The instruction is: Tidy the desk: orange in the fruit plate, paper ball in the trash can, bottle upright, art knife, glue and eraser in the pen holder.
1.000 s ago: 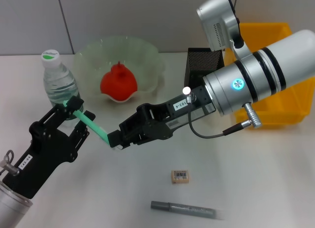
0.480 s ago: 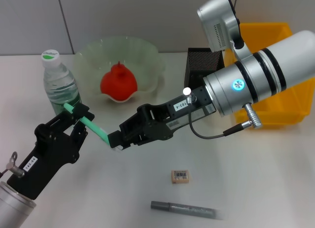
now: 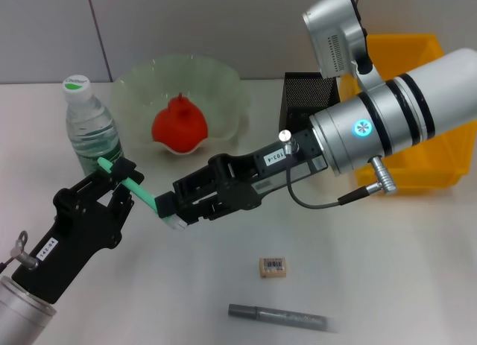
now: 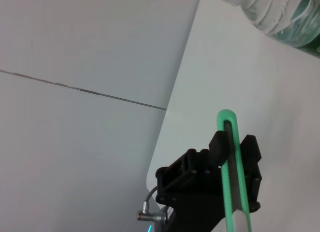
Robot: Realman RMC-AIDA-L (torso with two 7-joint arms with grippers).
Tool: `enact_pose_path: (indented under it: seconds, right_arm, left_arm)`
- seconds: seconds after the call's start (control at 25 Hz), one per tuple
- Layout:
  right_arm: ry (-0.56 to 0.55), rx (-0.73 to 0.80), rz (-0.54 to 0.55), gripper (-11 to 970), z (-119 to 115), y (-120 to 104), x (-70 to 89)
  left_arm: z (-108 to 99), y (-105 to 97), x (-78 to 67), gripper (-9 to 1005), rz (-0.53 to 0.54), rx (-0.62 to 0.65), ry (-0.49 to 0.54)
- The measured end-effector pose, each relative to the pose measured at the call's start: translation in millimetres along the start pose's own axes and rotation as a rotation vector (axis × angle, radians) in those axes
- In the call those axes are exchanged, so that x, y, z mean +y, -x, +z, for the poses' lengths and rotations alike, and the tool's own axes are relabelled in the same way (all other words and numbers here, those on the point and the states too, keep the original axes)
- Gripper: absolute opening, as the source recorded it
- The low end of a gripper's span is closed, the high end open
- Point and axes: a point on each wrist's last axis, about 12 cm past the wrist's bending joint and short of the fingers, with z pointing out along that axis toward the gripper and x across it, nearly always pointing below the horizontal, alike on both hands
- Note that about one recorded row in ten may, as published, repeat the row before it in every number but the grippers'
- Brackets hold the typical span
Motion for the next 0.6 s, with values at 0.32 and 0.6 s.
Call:
enact_pose_path:
  seconds: [0.32, 0.6]
  right_arm:
    - [0.006, -0.021, -0.054, 635, -9.3, -3.2, -2.7]
    - [0.12, -0.17, -0.227, 791, -60.0, -30.5, -19.6]
  left_arm:
    - [-0.3, -2.7, 1.1, 202, -0.052, 0.026, 0.011]
    - [-1.8, -19.7, 10.7, 202, -0.277, 0.095, 0.079]
